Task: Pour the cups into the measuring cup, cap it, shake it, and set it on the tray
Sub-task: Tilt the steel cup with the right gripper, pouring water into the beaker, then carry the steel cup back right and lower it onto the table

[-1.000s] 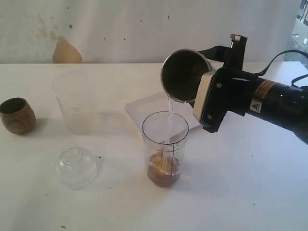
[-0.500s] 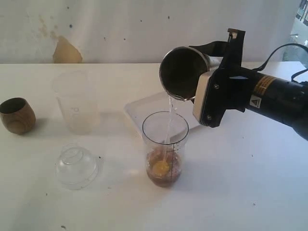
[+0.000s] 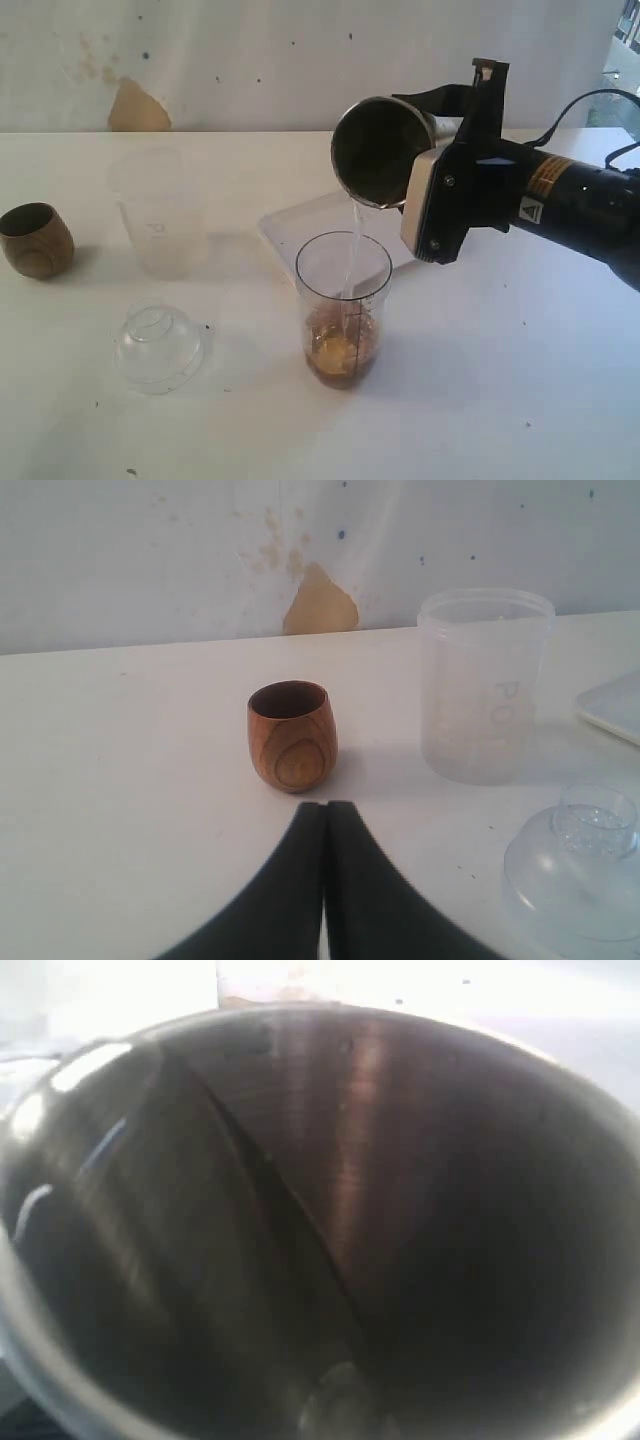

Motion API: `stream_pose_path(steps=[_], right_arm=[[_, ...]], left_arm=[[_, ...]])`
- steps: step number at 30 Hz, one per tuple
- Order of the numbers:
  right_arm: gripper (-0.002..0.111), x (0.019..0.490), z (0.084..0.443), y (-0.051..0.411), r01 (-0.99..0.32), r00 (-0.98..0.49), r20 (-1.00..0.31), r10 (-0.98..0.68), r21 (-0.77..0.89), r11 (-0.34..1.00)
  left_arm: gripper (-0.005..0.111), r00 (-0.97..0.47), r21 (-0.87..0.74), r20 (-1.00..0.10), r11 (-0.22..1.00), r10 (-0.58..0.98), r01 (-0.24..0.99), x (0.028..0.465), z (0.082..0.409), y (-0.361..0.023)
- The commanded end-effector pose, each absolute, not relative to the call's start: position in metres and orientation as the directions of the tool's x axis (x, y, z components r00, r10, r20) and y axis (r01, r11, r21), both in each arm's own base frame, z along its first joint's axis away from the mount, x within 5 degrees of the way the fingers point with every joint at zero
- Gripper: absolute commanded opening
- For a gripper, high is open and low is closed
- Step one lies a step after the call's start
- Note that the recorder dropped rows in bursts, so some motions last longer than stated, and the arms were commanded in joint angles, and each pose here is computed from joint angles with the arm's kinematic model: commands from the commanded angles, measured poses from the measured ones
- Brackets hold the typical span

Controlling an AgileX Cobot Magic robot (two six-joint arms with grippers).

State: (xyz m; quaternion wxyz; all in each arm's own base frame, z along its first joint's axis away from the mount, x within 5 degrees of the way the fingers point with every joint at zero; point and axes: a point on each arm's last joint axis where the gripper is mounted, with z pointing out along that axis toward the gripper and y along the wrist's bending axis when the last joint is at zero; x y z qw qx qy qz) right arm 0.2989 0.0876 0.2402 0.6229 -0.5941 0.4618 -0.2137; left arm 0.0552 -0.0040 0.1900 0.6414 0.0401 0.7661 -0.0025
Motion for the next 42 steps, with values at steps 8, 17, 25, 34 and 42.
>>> stream_pose_path(steps=[8,17,25,34,42], right_arm=[[0.000,0.298,0.253,0.089,-0.358,0.427,-0.573,-0.700,-0.818,0.451],[0.000,0.313,0.247,0.058,-0.272,-0.006,-0.949,-0.316,-0.303,0.914],[0.000,0.330,0.220,0.025,-0.168,-0.101,-0.994,-0.038,-0.021,0.986],[0.000,0.340,0.190,-0.009,-0.207,-0.099,-0.991,0.085,0.104,0.973],[0.000,0.339,0.182,-0.013,-0.241,-0.114,-0.993,0.007,0.034,0.970]], left_arm=[[0.000,-0.162,0.052,-0.985,0.997,0.062,0.063,0.055,0.190,-0.004],[0.000,-0.162,0.052,-0.985,0.997,0.062,0.063,0.055,0.190,-0.004],[0.000,-0.162,0.052,-0.985,0.997,0.062,0.063,0.055,0.190,-0.004],[0.000,-0.162,0.052,-0.985,0.997,0.062,0.063,0.055,0.190,-0.004],[0.000,-0.162,0.052,-0.985,0.997,0.062,0.063,0.055,0.190,-0.004]])
